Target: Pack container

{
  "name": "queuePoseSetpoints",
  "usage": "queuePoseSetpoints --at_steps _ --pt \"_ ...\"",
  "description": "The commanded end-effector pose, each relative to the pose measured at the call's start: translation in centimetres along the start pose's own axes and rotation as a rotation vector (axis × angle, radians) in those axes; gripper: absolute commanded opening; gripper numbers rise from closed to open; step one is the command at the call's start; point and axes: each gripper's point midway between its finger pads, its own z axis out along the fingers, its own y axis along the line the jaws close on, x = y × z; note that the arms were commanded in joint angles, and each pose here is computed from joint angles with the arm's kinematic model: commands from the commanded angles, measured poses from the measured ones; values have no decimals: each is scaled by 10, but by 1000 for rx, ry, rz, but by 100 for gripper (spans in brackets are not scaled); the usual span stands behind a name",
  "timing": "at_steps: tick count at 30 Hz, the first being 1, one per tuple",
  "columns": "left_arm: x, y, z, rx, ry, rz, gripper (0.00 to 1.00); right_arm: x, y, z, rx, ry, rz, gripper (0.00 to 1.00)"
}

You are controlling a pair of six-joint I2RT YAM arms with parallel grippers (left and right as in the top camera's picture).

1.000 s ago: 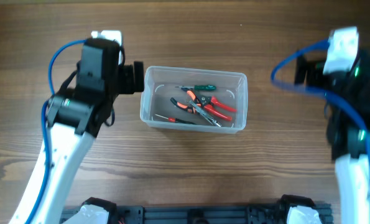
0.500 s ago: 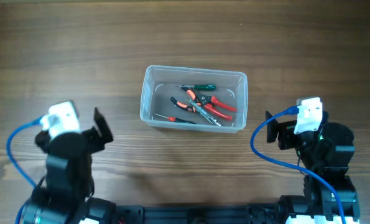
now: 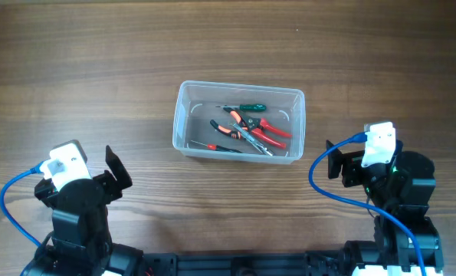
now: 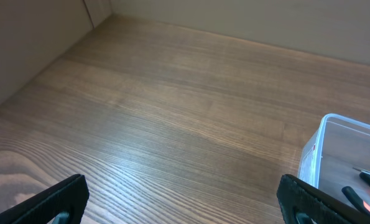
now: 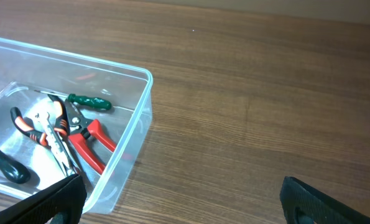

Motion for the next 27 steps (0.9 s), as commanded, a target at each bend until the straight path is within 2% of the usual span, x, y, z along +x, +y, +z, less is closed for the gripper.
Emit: queuePoseSetpoints --at_steps 1,6,9,14,17,22,27 --pt "1 5 1 -26 -6 -19 100 -6 6 -7 -21 -42 -1 100" --pt "1 5 1 -26 -6 -19 100 -34 6 -48 24 -242 -38 100" --pt "1 5 1 -26 -6 -19 100 -43 -21 -78 222 -345 -36 100" --pt "1 5 1 -26 -6 -19 100 -48 -7 -111 193 -482 -62 100" --pt "1 5 1 -26 -6 -19 100 -28 0 -103 148 -401 -67 100" --pt "1 5 1 -26 -6 -19 100 36 7 -84 104 -132 -71 100" --pt "1 5 1 -26 -6 -19 100 39 7 -83 103 -123 -71 100"
